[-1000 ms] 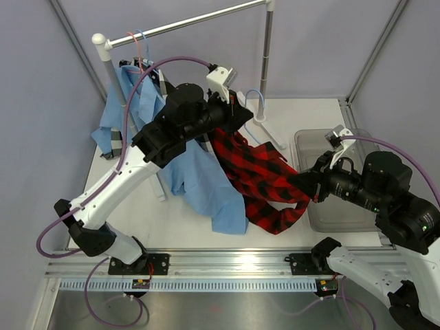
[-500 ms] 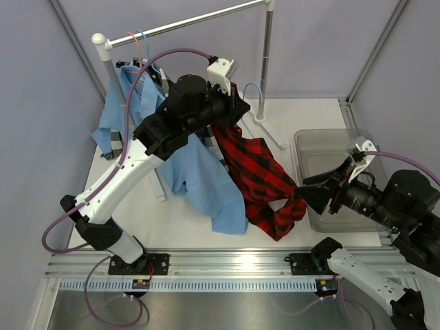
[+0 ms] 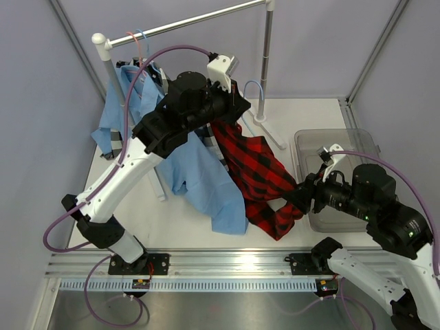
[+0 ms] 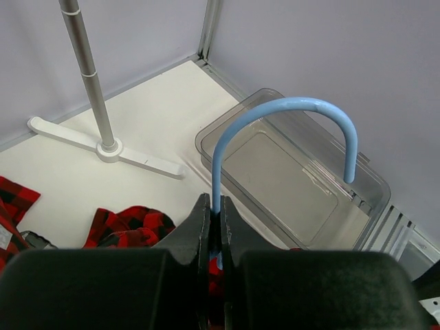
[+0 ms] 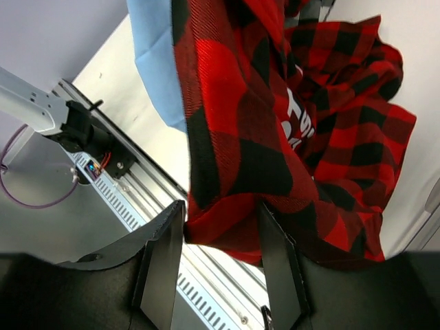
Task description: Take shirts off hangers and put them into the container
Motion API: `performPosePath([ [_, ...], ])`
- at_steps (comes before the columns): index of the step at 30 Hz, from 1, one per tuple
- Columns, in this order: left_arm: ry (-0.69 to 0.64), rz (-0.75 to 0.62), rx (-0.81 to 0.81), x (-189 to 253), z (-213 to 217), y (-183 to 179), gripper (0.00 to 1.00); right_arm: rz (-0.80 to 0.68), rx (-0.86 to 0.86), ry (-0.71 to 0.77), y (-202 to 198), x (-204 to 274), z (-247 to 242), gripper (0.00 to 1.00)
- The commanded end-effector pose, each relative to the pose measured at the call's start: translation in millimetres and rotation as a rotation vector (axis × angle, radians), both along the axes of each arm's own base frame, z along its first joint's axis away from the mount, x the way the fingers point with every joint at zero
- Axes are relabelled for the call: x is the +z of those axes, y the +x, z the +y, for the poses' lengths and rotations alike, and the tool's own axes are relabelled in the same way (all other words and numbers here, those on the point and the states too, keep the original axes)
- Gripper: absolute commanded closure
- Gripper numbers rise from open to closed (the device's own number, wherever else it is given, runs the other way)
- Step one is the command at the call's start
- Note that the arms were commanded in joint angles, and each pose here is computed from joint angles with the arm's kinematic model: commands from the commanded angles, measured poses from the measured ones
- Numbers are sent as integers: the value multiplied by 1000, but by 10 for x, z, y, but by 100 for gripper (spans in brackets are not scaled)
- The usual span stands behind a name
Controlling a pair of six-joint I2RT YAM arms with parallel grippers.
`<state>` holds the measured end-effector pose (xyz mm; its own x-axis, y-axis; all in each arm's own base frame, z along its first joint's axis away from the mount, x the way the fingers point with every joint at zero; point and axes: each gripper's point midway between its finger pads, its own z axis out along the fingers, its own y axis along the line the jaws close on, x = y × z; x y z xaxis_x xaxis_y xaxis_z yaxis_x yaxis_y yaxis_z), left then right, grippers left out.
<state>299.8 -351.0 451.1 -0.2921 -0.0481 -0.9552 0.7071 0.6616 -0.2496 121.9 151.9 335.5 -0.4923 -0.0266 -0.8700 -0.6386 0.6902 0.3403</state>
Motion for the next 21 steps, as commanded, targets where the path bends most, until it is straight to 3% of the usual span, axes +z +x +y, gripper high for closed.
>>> performPosePath([
  [1,-79,-100,0,466,67,-37,100,-38,4,11,47,41,27,47],
  [4,-78,-103,2,478,65,-24,100,-47,5,25,-4,53,1,53],
  [7,-80,-103,0,482,51,-15,100,-44,-2,24,-22,48,-22,76],
  [8,-80,-101,-1,475,41,-17,100,-38,-5,23,-39,42,-35,88],
  [10,-81,-104,0,483,42,-13,100,-26,-1,28,-69,32,-36,96],
  [12,-73,-108,9,471,44,16,100,-9,-2,28,-105,-4,-53,100],
  [21,-94,-155,85,678,229,270,100,30,-51,69,-446,-2,-304,100],
])
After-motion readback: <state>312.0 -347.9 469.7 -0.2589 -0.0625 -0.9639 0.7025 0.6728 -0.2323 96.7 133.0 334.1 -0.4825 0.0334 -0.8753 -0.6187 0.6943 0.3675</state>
